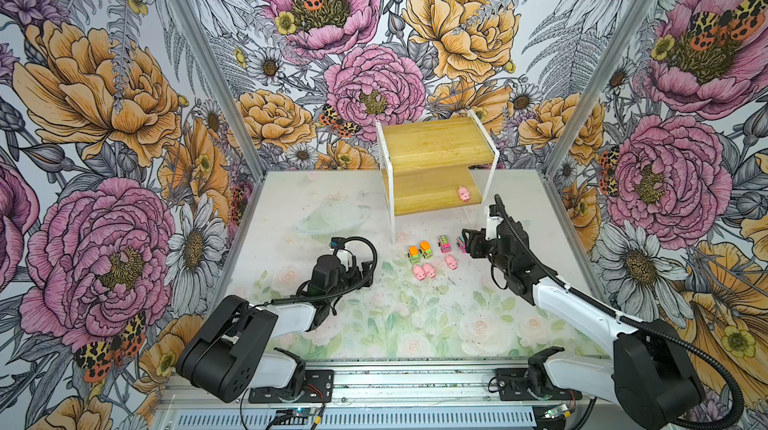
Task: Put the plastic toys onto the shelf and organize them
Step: 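Move the right gripper back to the toys and grasp another pink pig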
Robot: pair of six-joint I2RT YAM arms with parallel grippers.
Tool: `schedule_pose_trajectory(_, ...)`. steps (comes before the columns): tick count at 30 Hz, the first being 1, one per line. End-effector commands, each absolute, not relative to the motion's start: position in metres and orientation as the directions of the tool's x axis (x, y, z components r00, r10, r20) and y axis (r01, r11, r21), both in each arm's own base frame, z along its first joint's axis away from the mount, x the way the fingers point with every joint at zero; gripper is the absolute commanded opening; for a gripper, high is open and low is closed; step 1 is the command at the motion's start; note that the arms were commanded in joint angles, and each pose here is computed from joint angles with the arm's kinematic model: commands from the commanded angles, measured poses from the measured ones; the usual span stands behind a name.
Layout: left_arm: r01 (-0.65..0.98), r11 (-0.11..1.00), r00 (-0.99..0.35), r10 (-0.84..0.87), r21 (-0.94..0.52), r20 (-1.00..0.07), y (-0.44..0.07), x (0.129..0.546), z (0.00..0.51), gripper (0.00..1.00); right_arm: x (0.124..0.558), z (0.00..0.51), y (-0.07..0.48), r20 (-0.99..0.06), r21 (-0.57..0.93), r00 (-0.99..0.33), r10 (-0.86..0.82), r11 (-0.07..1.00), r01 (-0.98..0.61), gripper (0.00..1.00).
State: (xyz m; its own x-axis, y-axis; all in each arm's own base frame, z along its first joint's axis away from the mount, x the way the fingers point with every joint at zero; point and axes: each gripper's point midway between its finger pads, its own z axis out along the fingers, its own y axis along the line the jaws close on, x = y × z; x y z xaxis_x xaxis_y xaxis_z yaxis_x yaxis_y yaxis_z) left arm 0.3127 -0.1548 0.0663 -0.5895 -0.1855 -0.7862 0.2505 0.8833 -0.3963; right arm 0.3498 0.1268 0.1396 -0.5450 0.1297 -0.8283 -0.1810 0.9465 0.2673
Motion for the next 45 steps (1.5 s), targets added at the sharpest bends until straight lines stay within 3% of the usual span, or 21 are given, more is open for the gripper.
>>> schedule_pose_trajectory(1, 0.273, 0.875, -0.571, -0.188, -0.401, -0.799, -0.157, 0.319, 0.075, 0.99, 0.333, 0.122, 0.143, -0.801, 0.336, -0.580, 0.148, 0.913, -0.231, 0.60)
schedule_pose_trajectory(15, 0.268, 0.874, -0.583, -0.187, -0.404, -0.790, -0.158, 0.319, 0.071, 0.99, 0.302, 0.051, 0.162, -0.751, 0.299, -0.653, 0.095, 0.931, -0.208, 0.58)
schedule_pose_trajectory(35, 0.260, 0.878, -0.594, -0.184, -0.403, -0.783, -0.158, 0.320, 0.067, 0.99, 0.326, 0.021, 0.170, -0.748, 0.254, -0.663, 0.030, 0.936, -0.245, 0.53)
schedule_pose_trajectory(45, 0.257, 0.879, -0.596, -0.182, -0.401, -0.782, -0.159, 0.321, 0.065, 0.99, 0.326, 0.014, 0.173, -0.741, 0.240, -0.671, -0.002, 0.933, -0.269, 0.43)
